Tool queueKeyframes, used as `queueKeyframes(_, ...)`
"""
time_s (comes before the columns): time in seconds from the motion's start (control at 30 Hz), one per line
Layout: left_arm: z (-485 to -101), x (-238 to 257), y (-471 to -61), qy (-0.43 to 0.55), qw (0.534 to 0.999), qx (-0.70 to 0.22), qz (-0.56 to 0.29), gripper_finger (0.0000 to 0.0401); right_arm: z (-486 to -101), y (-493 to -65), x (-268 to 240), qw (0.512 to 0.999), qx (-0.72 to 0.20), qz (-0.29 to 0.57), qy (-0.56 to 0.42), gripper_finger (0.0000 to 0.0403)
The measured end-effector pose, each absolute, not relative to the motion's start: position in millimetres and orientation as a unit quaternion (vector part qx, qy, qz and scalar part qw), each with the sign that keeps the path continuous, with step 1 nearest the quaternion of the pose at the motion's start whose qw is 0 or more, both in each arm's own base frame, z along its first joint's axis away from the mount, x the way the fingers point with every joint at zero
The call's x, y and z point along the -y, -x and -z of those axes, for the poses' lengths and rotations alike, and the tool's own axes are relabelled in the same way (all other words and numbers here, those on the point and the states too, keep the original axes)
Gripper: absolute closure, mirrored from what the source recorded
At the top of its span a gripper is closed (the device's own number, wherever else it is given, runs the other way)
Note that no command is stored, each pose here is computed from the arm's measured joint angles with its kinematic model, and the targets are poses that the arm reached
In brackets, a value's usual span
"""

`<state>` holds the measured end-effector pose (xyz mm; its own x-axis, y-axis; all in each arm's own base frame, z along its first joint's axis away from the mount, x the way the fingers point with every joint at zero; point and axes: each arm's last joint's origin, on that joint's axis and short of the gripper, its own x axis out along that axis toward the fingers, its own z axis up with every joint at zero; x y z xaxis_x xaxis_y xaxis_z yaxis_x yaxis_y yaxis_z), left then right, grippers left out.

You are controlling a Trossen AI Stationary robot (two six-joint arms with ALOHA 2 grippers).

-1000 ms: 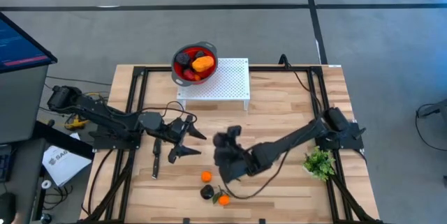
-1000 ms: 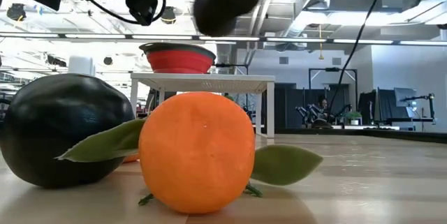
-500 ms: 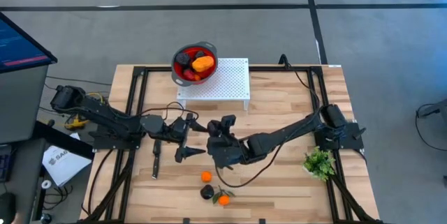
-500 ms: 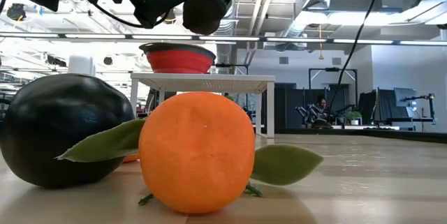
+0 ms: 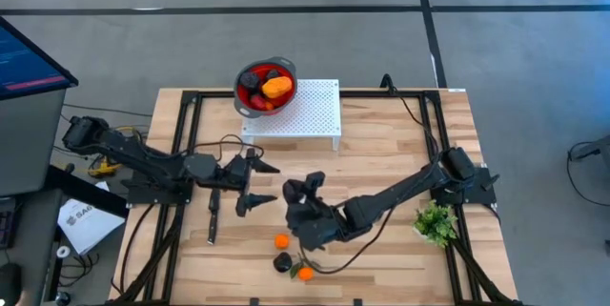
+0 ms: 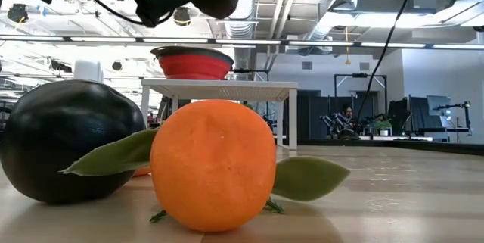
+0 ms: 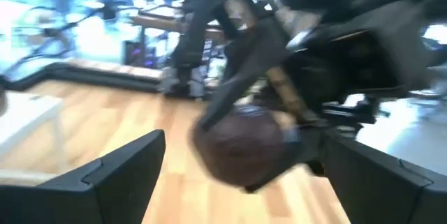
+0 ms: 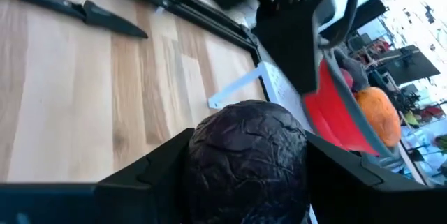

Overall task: Pick & Place Fruit
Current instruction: Put the plum into the basket

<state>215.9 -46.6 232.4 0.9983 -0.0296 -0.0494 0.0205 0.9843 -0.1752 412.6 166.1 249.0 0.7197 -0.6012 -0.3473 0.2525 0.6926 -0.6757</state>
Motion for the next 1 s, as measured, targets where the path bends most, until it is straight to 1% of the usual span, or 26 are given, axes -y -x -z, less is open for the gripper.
queueKeyframes(0.2,-225,47,-224,0.077,0.997,-0.030,0.004,0.0033,-254,-418,-163,0.878,-0.266,0.246,0.312,0.0175)
queueKeyframes(0.47,-221,49,-236,0.079,0.997,0.011,0.011,0.0033,-256,-422,-161,0.883,-0.260,0.230,0.315,0.0175)
queueKeyframes(0.6,-216,46,-240,0.083,0.997,0.003,0.005,0.0034,-257,-423,-160,0.884,-0.259,0.228,0.316,0.0175)
queueKeyframes(0.77,-211,45,-245,0.096,0.995,-0.001,0.018,0.0035,-257,-424,-156,0.883,-0.261,0.229,0.315,0.0174)
queueKeyframes(0.87,-212,45,-245,0.097,0.995,0.005,0.021,0.0049,-257,-425,-156,0.885,-0.258,0.230,0.313,0.0173)
queueKeyframes(1.0,-212,45,-245,0.097,0.995,0.005,0.024,0.0088,-257,-425,-154,0.884,-0.260,0.233,0.312,0.0172)
